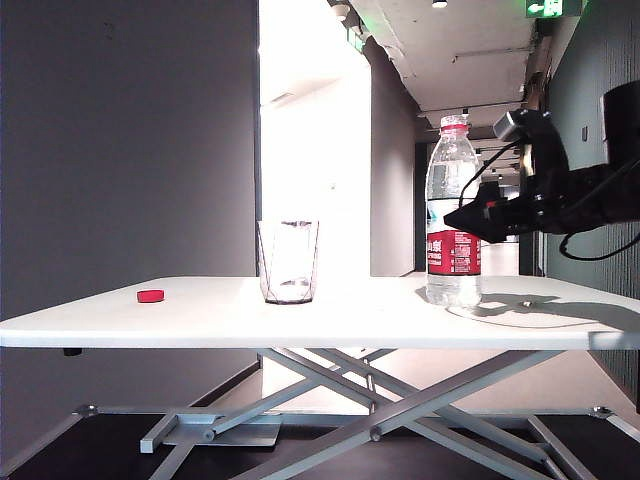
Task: Pick up the mineral water bottle on the table and pour water into the mug until it's half full.
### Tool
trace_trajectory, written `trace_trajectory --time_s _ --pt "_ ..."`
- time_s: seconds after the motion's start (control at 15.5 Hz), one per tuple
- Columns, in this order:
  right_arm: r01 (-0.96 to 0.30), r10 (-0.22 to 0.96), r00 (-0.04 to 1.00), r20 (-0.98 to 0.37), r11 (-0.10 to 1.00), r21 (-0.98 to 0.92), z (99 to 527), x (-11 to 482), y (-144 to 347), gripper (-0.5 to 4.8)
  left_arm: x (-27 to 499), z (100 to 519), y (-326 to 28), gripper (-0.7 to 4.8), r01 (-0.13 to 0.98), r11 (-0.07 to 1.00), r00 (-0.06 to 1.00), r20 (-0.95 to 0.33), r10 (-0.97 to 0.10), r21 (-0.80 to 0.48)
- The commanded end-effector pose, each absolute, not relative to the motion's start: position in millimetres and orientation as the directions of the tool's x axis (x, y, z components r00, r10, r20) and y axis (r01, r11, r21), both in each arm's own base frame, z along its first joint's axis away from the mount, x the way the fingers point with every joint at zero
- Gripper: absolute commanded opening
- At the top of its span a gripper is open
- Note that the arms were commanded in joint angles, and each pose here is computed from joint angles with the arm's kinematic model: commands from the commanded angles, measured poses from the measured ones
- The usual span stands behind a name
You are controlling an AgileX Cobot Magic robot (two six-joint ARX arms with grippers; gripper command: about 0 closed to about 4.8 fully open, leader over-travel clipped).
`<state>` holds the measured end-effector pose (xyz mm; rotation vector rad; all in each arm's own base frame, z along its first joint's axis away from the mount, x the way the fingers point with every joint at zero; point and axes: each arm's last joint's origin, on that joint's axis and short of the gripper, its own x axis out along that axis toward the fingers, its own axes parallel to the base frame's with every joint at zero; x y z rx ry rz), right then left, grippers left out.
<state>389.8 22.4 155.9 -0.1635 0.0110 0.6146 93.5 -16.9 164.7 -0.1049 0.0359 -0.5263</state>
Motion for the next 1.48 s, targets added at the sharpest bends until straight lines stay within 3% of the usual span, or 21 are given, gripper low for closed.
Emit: trace_trajectory --time_s 0.06,1.29,1.35,1.48 --pt "-0.621 0.623 0.781 -0.035 0.770 -0.150 157 400 24 4.79 93 164 -17 -0.05 0.503 0.857 0.861 -0.015 -0.508 -0.109" --pt "-0.653 0.655 0.755 -0.021 0.750 -0.106 150 427 25 4.79 93 160 -17 -0.05 0.498 0.857 0.860 -0.057 -0.508 -0.132" --pt "-0.654 0.656 0.755 -0.021 0.749 -0.106 150 427 26 4.61 93 160 -17 -0.05 0.497 0.857 0.859 -0.061 -0.508 -0.134" --pt "-0.656 0.657 0.754 -0.021 0.750 -0.081 150 427 26 3.73 93 159 -17 -0.05 0.496 0.857 0.859 -0.070 -0.508 -0.139"
